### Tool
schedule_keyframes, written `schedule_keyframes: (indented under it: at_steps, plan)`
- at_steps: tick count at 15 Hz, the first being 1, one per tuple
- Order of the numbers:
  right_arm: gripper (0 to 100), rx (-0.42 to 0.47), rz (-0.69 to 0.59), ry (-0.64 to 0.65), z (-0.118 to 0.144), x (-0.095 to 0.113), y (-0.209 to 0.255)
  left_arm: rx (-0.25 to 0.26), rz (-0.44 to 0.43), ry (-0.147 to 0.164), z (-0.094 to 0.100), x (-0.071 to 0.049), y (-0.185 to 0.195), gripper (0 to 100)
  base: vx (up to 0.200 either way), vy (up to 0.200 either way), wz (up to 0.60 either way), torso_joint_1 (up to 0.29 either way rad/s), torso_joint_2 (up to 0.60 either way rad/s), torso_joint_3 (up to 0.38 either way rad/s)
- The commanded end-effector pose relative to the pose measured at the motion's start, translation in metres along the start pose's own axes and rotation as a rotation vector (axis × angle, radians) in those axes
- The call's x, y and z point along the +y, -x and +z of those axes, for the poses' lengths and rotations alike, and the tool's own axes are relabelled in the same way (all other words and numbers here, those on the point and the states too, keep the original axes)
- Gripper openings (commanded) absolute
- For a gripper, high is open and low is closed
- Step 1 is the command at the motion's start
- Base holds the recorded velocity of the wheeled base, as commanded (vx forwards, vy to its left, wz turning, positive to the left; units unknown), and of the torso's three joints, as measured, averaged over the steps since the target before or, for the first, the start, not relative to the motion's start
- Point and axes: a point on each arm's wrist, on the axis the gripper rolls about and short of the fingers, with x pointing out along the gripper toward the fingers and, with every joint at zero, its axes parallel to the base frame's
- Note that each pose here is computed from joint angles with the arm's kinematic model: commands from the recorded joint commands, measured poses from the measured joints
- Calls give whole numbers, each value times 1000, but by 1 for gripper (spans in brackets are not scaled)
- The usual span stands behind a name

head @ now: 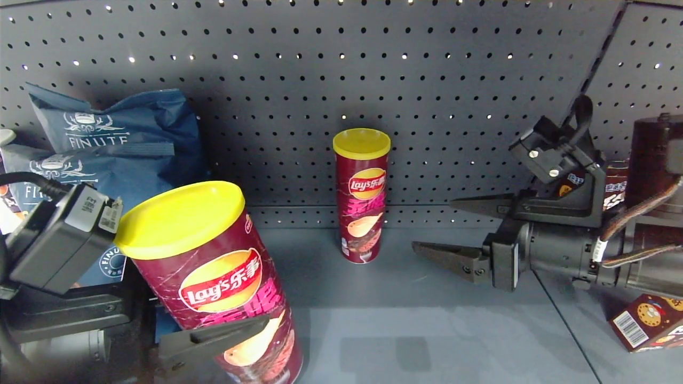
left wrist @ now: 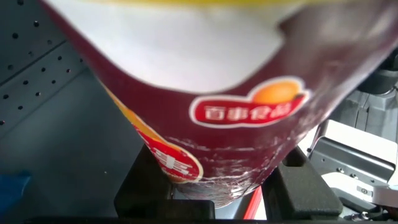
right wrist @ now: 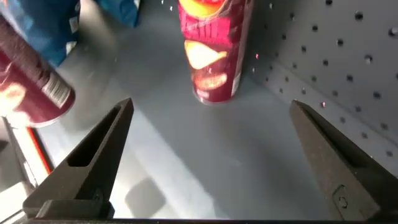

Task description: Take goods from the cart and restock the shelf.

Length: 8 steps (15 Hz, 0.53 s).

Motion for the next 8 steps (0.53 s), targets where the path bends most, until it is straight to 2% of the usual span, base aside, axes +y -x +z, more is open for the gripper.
schedule_keyframes:
  at_steps: [1, 8]
  plan:
    - [100, 16, 3, -4, -5, -2, -12, 0, 0, 1, 0, 0, 0, 0, 0, 0, 0, 0, 0, 0]
    - [100, 14, 29, -7, -13, -4, -36, 23, -2, 13, -8, -1, 0, 0, 0, 0, 0, 0, 0, 0]
